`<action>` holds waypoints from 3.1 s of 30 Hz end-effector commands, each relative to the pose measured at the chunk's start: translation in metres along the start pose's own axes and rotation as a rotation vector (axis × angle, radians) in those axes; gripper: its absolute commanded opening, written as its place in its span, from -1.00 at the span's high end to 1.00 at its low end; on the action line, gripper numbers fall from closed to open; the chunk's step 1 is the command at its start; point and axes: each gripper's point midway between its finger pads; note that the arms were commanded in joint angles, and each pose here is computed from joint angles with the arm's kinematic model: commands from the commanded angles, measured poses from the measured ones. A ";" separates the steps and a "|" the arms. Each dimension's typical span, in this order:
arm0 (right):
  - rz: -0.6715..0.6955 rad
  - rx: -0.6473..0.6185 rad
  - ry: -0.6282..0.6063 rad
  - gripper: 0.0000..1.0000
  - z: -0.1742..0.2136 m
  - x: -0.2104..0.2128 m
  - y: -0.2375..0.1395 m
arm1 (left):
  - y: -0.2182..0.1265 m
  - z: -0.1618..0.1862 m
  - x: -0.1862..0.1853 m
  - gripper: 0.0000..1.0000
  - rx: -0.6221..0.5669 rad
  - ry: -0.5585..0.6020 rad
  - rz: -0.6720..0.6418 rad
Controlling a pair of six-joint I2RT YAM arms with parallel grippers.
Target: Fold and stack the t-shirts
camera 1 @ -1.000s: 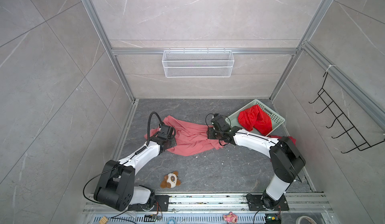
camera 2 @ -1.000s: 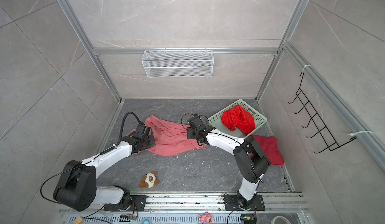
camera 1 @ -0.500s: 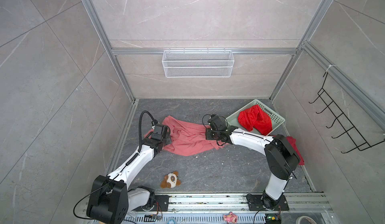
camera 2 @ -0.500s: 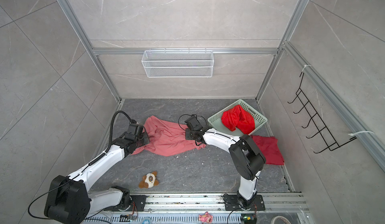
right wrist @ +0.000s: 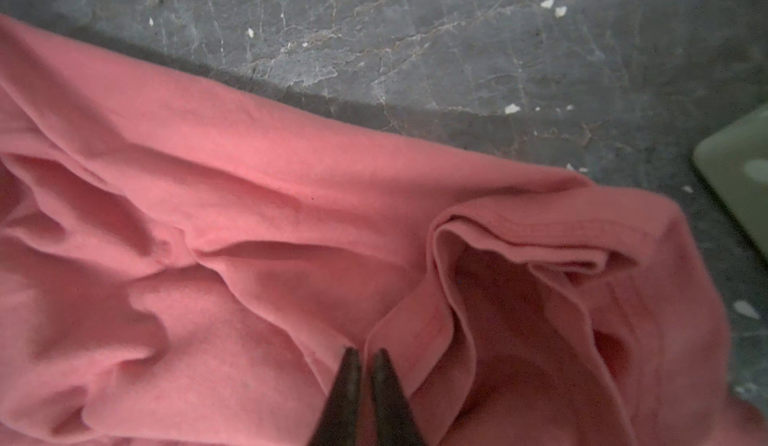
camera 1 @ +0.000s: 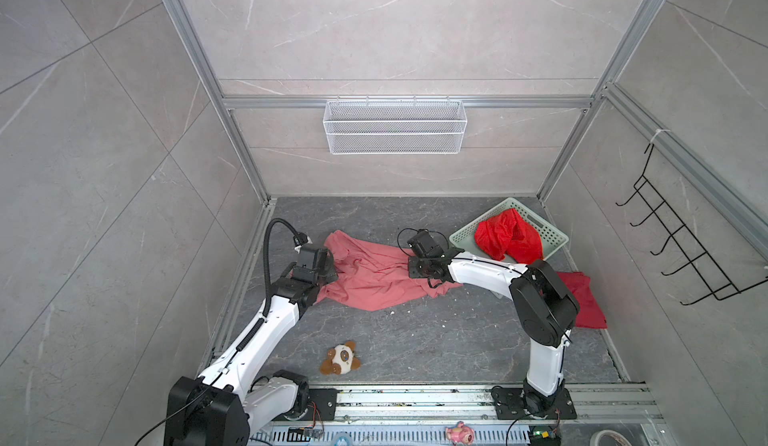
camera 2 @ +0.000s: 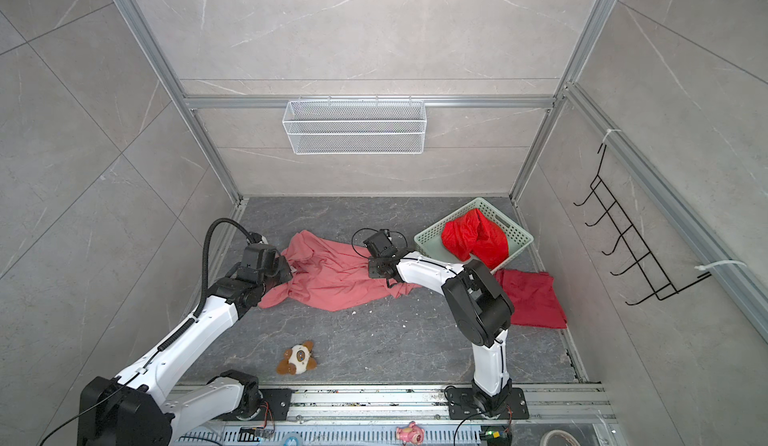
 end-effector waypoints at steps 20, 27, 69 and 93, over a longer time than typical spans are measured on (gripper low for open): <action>0.082 -0.654 -0.206 1.00 -0.191 -0.009 -0.282 | -0.147 -0.287 -0.007 1.00 -0.675 -0.038 0.017; 0.030 -0.883 -0.214 1.00 -0.216 -0.015 -0.401 | -0.263 -0.364 -0.023 1.00 -0.956 0.046 0.012; -0.211 -1.247 -0.312 1.00 -0.202 0.003 -0.577 | -0.524 -0.382 -0.033 1.00 -1.606 0.187 -0.062; -0.087 -0.994 -0.268 1.00 -0.213 0.023 -0.426 | -0.402 -0.401 -0.034 1.00 -1.406 0.282 -0.149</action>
Point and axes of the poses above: each gripper's point midway between its finger pads, its own y axis out along the fingers, its own x axis along the line the jaws close on, z = x × y, and after that the axes turned 8 degrees about -y, right-handed
